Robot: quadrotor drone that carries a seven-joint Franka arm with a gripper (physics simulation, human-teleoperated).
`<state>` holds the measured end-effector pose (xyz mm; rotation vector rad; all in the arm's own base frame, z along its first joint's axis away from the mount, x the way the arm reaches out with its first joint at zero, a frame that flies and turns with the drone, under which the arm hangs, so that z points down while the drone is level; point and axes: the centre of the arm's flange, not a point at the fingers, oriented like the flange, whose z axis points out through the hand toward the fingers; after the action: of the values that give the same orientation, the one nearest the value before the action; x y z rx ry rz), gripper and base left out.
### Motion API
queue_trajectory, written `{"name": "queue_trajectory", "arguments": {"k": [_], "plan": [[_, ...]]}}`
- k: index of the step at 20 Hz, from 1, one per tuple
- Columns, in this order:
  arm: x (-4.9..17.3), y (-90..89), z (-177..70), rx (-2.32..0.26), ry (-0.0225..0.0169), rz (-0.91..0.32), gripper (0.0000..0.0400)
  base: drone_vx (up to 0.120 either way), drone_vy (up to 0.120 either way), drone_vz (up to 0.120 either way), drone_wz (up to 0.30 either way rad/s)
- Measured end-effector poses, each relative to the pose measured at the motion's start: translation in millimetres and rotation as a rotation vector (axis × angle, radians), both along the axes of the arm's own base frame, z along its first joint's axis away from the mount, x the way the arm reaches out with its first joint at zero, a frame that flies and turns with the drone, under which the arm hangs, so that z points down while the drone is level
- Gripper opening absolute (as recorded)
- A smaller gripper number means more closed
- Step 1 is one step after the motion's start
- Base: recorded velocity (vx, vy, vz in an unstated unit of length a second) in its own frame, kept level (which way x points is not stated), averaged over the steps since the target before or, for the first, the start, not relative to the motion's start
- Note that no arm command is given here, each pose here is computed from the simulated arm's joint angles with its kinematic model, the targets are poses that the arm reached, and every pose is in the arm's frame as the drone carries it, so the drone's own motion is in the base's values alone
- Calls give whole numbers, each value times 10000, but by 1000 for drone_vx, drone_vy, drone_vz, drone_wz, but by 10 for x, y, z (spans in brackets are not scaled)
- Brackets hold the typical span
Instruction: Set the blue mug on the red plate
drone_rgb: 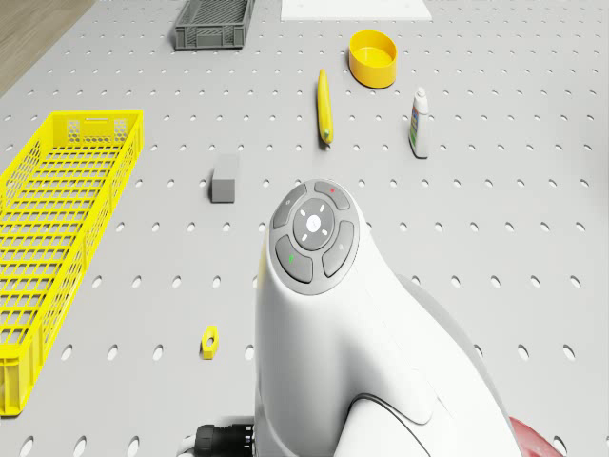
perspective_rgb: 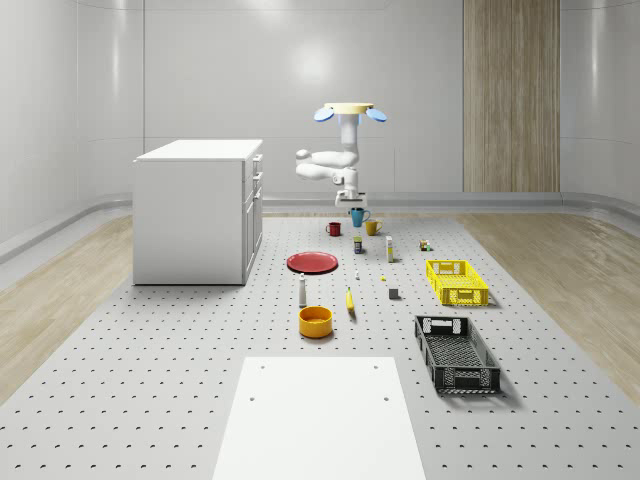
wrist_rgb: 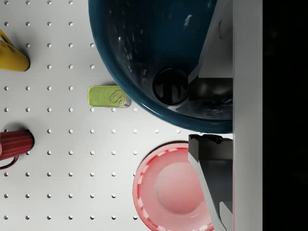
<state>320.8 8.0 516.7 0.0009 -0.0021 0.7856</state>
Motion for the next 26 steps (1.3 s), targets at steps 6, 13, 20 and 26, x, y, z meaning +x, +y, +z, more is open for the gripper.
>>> {"name": "queue_trajectory", "arguments": {"k": [6,13,20,26], "plan": [[0,0,0,0,0,0,100,120,-120,0,0],[0,0,0,0,0,0,100,74,-120,0,0],[0,0,0,0,0,0,100,0,-120,-103,0],[0,0,0,0,0,0,100,7,-120,-100,0]]}}
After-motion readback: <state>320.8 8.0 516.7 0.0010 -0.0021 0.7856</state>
